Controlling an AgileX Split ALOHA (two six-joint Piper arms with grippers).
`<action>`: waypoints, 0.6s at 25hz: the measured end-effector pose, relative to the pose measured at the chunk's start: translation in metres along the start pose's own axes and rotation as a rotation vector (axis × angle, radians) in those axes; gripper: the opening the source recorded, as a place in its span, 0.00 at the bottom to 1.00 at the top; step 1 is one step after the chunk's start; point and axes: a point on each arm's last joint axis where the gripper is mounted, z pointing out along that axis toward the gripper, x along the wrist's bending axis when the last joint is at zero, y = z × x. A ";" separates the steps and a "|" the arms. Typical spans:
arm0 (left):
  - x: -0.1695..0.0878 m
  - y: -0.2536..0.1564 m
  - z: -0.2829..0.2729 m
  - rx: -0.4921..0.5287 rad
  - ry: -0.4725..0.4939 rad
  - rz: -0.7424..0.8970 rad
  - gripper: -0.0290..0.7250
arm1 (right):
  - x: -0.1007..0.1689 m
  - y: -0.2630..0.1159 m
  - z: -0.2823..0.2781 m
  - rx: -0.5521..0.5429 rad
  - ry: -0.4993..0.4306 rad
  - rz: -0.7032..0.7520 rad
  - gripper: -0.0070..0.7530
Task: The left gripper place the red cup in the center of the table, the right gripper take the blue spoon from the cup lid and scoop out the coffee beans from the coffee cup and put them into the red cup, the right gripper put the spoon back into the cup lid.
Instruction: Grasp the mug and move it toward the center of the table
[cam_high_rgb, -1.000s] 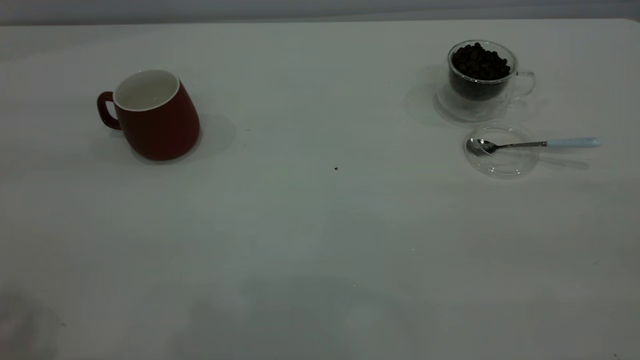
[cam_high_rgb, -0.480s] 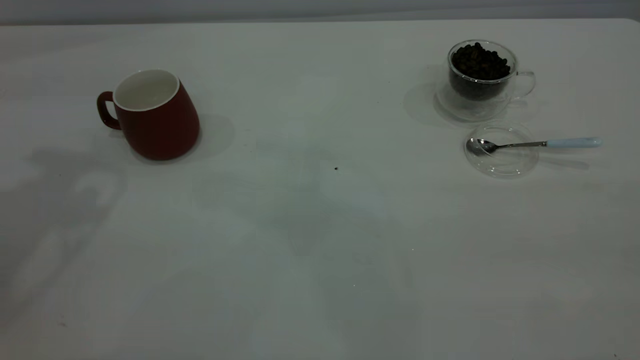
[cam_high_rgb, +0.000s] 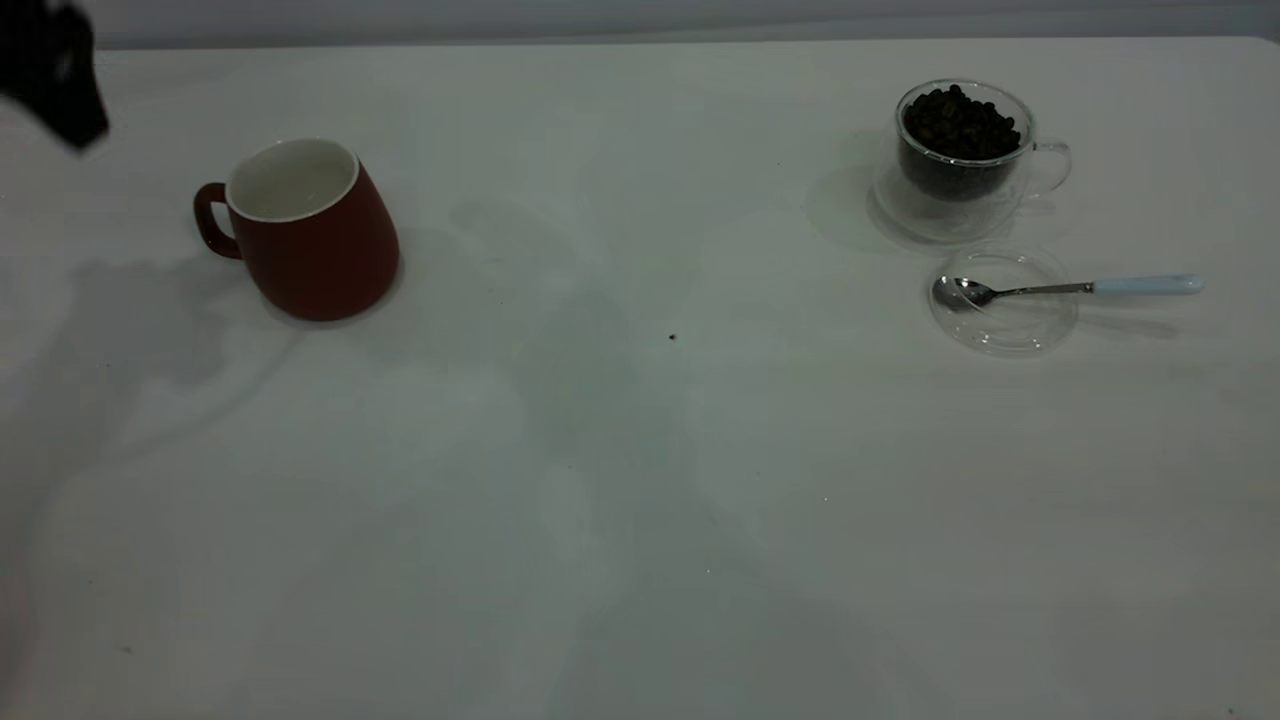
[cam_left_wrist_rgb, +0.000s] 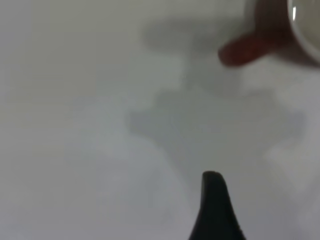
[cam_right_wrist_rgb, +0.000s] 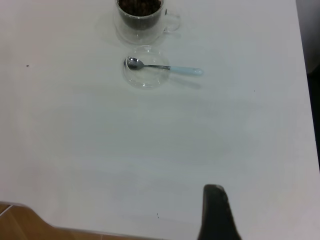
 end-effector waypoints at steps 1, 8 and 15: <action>0.000 -0.001 0.007 0.017 0.004 0.049 0.82 | 0.000 0.000 0.000 0.000 0.000 0.000 0.71; 0.011 0.006 0.043 0.033 0.068 0.222 0.82 | 0.000 0.000 0.000 0.000 0.000 0.000 0.71; 0.026 0.027 0.053 0.036 0.071 0.269 0.82 | 0.000 0.000 0.000 0.000 0.000 0.000 0.71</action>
